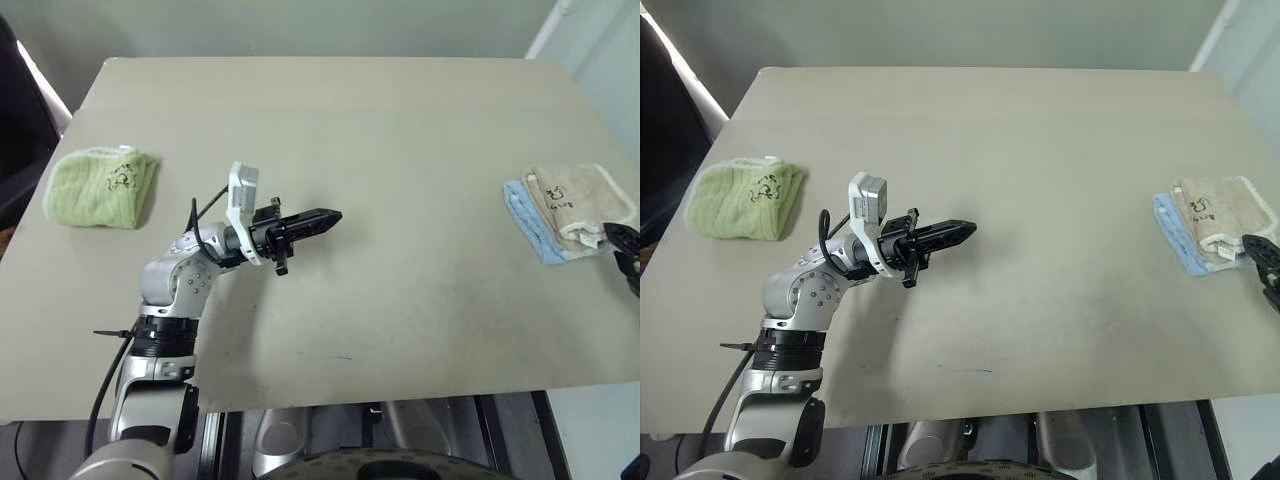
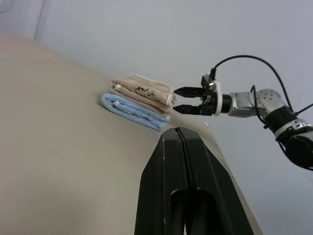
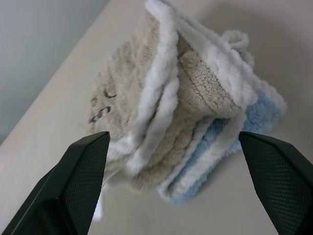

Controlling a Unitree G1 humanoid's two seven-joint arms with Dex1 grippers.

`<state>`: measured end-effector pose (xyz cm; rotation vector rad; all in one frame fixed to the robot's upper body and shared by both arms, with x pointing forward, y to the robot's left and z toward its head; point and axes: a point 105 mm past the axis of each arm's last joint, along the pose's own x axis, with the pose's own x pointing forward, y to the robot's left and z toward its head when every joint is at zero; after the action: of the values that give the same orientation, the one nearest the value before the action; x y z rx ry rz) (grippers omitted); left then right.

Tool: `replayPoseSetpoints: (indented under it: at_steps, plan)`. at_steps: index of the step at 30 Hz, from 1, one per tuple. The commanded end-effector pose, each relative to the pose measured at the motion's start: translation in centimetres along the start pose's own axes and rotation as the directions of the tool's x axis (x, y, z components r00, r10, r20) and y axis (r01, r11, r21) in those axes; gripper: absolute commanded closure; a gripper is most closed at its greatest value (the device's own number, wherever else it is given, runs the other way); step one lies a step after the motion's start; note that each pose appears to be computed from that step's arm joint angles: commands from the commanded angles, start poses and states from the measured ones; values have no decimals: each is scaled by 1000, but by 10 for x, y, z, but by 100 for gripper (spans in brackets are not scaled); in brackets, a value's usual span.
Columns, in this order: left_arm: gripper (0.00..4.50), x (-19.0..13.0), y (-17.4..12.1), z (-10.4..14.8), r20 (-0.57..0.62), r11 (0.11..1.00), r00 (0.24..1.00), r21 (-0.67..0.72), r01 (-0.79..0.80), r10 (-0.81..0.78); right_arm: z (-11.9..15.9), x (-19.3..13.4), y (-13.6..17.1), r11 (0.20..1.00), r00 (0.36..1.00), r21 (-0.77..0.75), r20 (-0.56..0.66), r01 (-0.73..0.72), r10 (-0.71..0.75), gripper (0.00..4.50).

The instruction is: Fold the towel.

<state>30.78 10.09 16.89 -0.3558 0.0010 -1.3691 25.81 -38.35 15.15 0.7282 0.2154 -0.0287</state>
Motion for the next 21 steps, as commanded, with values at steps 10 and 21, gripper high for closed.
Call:
replayPoseSetpoints:
  at_steps: [10,21]
  plan:
    - [450,-6,-8,9,-44,995,998,82,56,-53,-19,-19,114,840,941,-431,-80,-329,328,4]
    - [412,-18,-7,-4,-180,965,982,245,96,-52,-92,-2,179,462,809,-691,-325,-556,489,0]
